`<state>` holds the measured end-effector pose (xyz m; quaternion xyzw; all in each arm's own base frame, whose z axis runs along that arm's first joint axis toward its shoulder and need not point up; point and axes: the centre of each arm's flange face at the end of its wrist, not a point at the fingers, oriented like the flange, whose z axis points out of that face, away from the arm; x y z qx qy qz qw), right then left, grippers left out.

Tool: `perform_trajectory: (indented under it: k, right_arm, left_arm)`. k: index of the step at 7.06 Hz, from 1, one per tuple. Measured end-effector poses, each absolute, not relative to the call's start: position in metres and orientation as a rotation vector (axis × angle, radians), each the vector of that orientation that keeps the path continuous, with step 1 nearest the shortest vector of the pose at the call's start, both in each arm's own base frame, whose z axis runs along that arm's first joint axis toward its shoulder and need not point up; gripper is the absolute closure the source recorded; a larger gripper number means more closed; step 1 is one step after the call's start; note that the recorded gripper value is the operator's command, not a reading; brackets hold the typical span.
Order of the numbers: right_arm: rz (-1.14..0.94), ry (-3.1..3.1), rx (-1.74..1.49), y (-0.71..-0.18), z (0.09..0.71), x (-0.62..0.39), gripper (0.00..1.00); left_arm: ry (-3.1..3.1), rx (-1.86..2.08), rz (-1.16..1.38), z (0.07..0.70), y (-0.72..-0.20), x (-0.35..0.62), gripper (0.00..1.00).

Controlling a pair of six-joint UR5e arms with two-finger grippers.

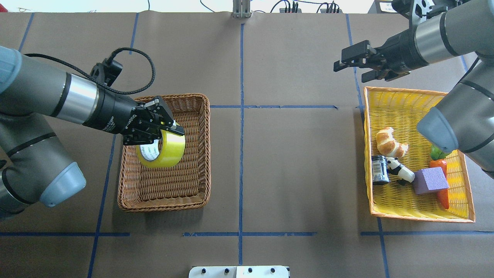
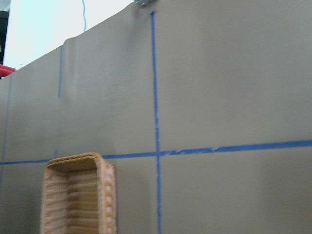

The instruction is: Move tape to another basket

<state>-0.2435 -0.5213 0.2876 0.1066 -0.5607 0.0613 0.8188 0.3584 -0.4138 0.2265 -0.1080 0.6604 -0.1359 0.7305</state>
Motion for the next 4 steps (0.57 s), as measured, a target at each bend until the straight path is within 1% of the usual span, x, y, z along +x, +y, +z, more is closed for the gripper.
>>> perform_trajectory:
  k: [3, 4]
  right_arm:
    - [-0.040, -0.930, 0.241, -0.552, 0.344, -0.182, 0.00]
    - [-0.095, -0.860, 0.221, -0.557, 0.364, -0.155, 0.00]
  left_arm:
    - [1.208, -0.073, -0.238, 0.261, -0.411, 0.428, 1.00]
    - [1.151, -0.032, -0.215, 0.275, -0.415, 0.444, 0.97]
